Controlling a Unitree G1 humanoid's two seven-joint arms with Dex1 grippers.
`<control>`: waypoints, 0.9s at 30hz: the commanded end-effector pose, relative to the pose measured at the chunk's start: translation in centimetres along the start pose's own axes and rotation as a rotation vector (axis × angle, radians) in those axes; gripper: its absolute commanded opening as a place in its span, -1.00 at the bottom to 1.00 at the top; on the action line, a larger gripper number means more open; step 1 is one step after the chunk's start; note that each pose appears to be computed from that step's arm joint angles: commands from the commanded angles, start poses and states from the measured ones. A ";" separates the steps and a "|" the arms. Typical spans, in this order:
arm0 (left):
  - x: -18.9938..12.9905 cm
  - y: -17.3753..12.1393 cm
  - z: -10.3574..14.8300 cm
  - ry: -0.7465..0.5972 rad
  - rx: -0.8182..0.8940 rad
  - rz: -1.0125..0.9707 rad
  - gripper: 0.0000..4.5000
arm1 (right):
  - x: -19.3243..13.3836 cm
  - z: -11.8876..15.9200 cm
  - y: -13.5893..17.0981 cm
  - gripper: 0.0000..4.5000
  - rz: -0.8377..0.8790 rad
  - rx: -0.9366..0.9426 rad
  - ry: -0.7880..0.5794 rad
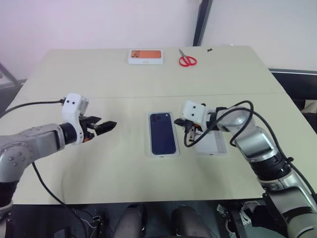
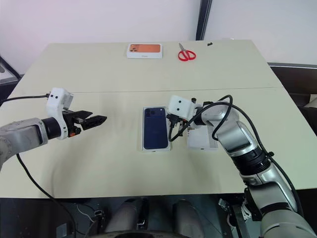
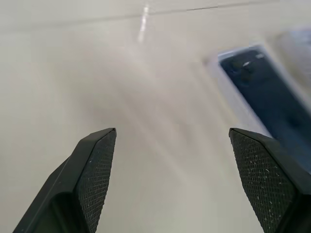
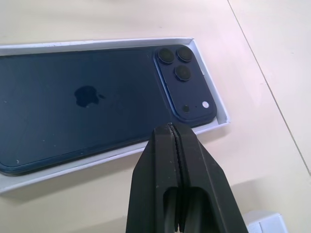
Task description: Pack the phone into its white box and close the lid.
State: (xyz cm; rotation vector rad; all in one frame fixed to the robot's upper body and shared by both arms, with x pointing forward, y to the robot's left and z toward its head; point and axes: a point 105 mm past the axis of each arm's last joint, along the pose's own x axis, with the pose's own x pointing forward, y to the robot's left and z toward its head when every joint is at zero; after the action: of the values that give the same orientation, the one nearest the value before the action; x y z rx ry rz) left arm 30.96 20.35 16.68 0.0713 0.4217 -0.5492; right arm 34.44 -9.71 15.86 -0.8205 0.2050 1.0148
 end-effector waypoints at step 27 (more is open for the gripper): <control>9.0 -11.2 -3.1 0.294 0.464 -0.538 -0.98 | 0.4 -1.7 3.3 -1.00 0.068 -0.272 0.149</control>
State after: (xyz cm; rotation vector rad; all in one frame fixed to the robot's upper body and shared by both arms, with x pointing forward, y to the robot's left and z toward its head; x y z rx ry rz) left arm 31.98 8.32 10.87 0.4964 0.6014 -1.1167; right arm 32.91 -10.04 11.73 -1.1401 0.2674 1.0543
